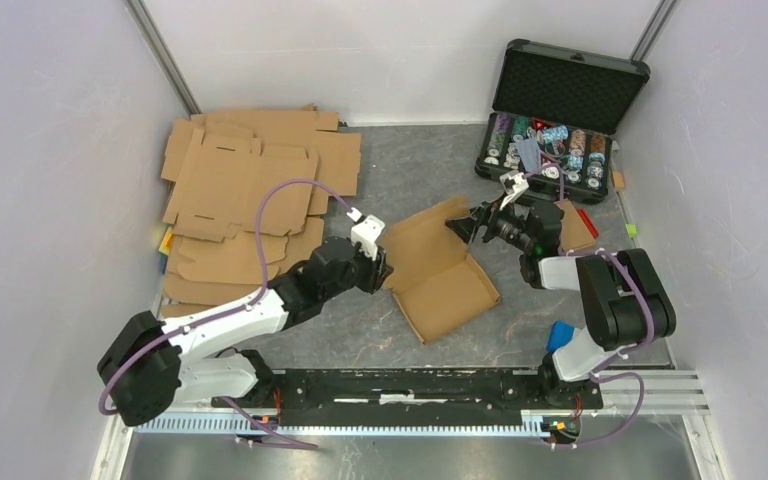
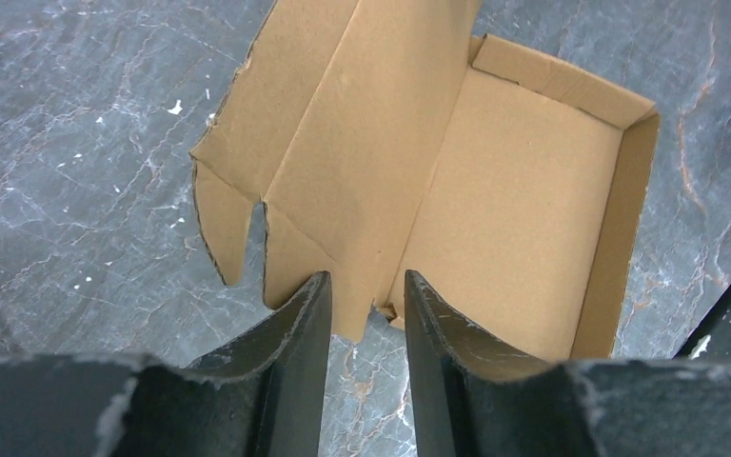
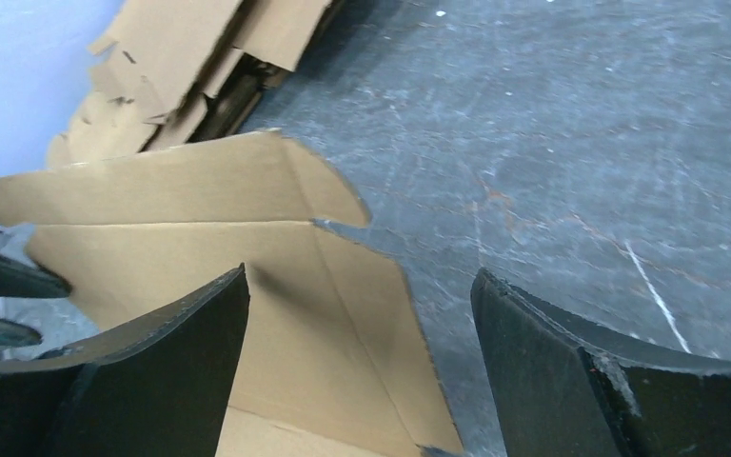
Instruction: Fold the paper box
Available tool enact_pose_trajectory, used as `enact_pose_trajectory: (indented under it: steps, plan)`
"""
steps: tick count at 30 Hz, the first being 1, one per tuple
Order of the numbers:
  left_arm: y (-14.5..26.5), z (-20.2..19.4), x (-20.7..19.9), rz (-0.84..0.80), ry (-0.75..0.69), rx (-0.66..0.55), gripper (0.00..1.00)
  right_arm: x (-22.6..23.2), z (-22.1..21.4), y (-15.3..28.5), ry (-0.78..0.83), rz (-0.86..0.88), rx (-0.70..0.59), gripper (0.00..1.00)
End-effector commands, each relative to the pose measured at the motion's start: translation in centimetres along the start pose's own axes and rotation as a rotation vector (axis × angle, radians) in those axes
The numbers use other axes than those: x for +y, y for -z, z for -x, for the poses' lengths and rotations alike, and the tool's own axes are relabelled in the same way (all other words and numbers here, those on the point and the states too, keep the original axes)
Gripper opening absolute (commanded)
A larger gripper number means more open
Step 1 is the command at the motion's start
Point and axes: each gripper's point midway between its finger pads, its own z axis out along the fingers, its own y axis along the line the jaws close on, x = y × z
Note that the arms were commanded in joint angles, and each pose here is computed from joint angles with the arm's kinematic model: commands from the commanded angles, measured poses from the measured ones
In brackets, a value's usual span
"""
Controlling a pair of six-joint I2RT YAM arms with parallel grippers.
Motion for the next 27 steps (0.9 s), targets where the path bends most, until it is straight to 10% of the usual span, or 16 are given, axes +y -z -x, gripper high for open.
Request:
enact_pose_trajectory:
  steps: [1, 20, 27]
  plan:
    - [0.2, 1.0, -0.1, -0.039, 0.085, -0.037, 0.40, 2.7, 2.8, -0.7, 0.057, 0.169, -0.082, 0.88]
    - [2.3, 0.7, 1.0, 0.029, 0.249, -0.031, 0.45, 2.4, 2.8, 0.5, 0.070, 0.118, -0.104, 0.67]
    - [0.8, 1.7, 0.5, 0.010, 0.229, -0.022, 0.22, 1.5, 2.7, 1.3, 0.094, 0.037, -0.088, 0.54]
